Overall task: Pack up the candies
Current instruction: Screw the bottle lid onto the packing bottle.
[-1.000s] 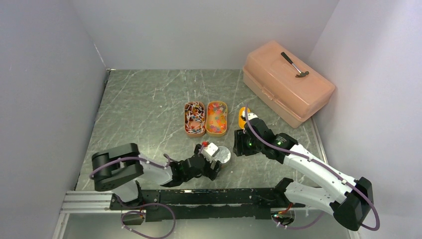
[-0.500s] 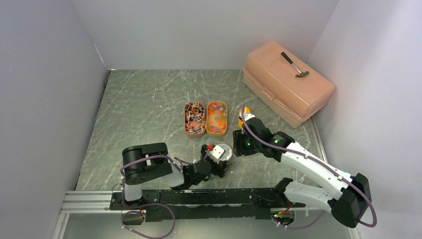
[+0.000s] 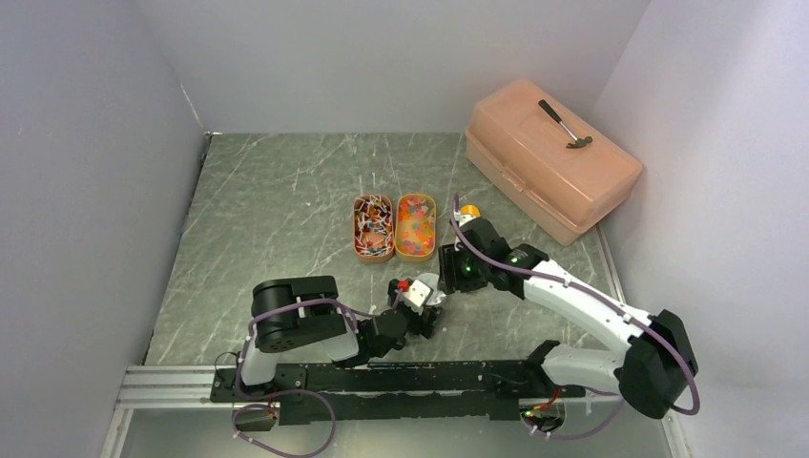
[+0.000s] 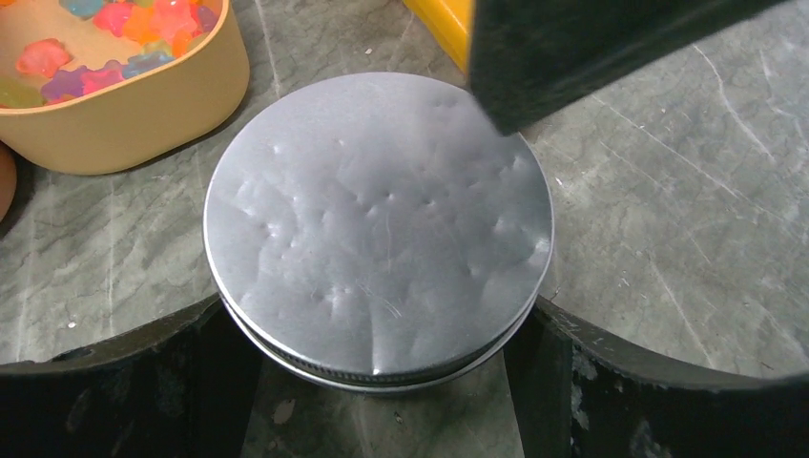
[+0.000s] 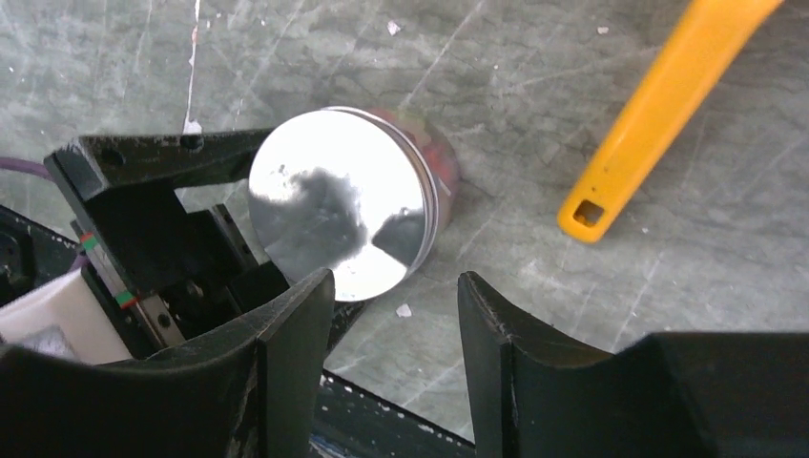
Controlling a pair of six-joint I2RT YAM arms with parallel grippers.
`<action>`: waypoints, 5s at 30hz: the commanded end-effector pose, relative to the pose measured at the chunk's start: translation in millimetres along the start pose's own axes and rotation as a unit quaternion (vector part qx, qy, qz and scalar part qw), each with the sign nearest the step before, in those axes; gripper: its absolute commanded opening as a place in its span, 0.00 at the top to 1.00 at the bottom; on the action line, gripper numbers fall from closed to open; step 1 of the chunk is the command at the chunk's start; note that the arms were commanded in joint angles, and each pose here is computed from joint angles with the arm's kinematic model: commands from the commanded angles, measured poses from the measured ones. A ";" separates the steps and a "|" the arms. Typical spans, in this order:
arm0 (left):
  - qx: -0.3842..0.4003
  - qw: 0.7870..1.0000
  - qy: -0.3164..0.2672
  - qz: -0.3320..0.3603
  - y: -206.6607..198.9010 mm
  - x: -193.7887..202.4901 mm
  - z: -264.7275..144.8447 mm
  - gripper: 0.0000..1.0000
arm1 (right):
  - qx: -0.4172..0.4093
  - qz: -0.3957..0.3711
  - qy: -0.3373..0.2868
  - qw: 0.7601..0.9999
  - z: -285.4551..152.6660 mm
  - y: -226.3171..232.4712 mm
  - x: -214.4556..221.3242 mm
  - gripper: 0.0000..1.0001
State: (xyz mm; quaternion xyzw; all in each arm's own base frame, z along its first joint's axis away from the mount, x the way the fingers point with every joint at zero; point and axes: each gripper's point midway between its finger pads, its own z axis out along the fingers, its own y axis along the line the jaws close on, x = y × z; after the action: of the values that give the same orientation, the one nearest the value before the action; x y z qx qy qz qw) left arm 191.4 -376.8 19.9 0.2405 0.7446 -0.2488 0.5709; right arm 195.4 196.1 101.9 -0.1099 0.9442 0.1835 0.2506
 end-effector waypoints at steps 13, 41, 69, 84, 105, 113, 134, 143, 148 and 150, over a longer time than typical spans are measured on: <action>-0.017 0.987 0.143 0.067 25.2 86.7 -23.1 0.27 | -0.051 -0.004 -0.023 0.998 35.7 8.6 -51.6 0.62; -0.042 0.987 0.147 0.057 33.9 90.7 -25.1 0.28 | -0.116 0.033 0.070 0.990 11.3 24.2 52.8 0.92; -0.042 0.985 0.153 0.061 35.7 94.4 -27.8 0.29 | -0.106 -0.020 -0.013 0.994 -1.8 53.5 -29.7 1.00; -0.042 0.985 0.156 0.063 35.1 96.9 -26.5 0.29 | -0.121 0.017 0.074 0.990 45.9 40.0 36.3 1.00; -0.038 0.985 0.158 0.063 33.4 98.3 -25.8 0.30 | -0.040 0.005 -0.033 0.999 17.9 4.3 -37.1 0.66; -0.039 0.984 0.161 0.065 33.9 99.4 -26.3 0.30 | -0.056 0.018 -0.003 0.998 40.6 -0.6 -28.7 0.63; -0.046 0.982 0.169 0.066 35.7 103.6 -26.1 0.30 | -0.034 0.055 0.052 0.997 42.4 -23.1 38.1 0.86; -0.051 0.982 0.169 0.067 37.0 103.7 -25.4 0.31 | -0.054 0.083 0.068 0.993 21.7 -10.1 69.5 0.91; -0.051 0.982 0.170 0.067 37.1 105.4 -24.9 0.31 | -0.063 0.095 0.067 0.991 6.0 -3.3 80.2 0.92; -0.050 0.982 0.170 0.067 36.9 105.5 -24.8 0.31 | -0.062 0.091 0.055 0.992 -3.3 -0.7 74.6 0.92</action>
State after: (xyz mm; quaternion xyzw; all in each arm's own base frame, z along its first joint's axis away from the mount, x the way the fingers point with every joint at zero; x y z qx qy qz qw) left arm 197.5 -380.3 17.6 0.2231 0.7481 -0.2306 0.5809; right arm 167.9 197.2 73.4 -0.0595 0.9304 0.2715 0.2391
